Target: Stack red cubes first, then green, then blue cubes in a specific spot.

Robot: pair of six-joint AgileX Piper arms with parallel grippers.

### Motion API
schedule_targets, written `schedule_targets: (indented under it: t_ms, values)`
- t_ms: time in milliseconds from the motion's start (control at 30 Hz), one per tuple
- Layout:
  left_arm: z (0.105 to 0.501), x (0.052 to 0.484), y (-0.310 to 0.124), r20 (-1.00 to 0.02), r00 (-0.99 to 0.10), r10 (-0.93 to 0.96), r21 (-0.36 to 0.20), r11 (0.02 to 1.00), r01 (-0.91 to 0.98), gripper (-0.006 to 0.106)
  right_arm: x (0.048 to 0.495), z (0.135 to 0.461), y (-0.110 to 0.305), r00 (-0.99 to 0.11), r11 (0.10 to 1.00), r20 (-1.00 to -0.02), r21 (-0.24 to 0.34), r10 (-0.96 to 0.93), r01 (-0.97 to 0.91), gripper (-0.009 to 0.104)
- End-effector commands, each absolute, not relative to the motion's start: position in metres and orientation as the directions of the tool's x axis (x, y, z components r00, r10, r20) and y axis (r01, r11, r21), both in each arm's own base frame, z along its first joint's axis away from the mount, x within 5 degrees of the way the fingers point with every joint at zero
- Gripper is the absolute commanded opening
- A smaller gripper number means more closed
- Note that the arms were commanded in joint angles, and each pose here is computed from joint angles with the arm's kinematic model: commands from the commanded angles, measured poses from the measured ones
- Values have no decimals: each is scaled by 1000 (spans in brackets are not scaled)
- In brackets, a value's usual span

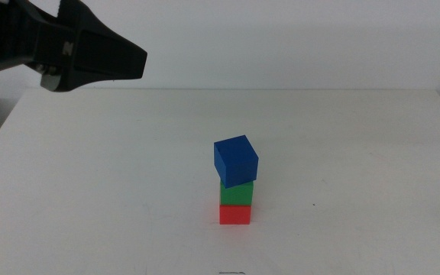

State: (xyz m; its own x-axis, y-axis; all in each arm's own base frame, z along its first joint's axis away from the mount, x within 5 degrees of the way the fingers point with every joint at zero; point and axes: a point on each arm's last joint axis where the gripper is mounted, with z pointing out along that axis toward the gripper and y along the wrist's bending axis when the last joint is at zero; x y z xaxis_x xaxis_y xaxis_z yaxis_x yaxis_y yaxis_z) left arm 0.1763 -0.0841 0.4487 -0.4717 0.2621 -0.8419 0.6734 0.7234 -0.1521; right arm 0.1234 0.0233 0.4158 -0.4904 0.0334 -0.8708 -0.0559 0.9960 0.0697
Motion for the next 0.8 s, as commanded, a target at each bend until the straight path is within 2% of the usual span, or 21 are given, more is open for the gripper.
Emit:
schedule_targets:
  t_ms: [0, 33, 167, 300, 367, 433, 500, 667, 767]
  values:
    - [462, 173, -86, -883, -425, 197, -166, 716, 678, 94, 125, 428, 22, -404, 997, -914, 45, 15, -64, 85]
    - [462, 173, -86, -883, -426, 198, -165, 717, 677, 94, 126, 428, 22, -406, 997, -914, 45, 15, -64, 85]
    - [467, 162, -74, -909, -356, 216, -60, 779, 625, 94, 126, 428, 22, -404, 997, -914, 44, 14, -64, 85]
    - [467, 151, -49, -977, -137, 164, 97, 910, 402, 94, 126, 428, 22, -403, 997, -915, 44, 15, -65, 85]
    - [454, 143, -38, -989, -39, 143, 125, 946, 300, 94, 126, 428, 22, -403, 997, -915, 43, 14, -64, 85]
    - [443, 131, -28, -989, 76, 124, 138, 968, 212, 94, 126, 428, 22, -404, 997, -915, 44, 15, -64, 85]
    - [422, 121, -18, -988, 123, 90, 107, 984, 142, 94, 126, 428, 22, -403, 997, -915, 45, 15, -65, 85]
    - [370, 98, 0, -994, 81, 68, 68, 998, -4, 94, 126, 428, 22, -403, 997, -915, 45, 15, -65, 85]
    - [346, 87, 4, -996, 51, 69, 67, 997, -49, 94, 126, 428, 22, -403, 997, -915, 45, 15, -65, 85]
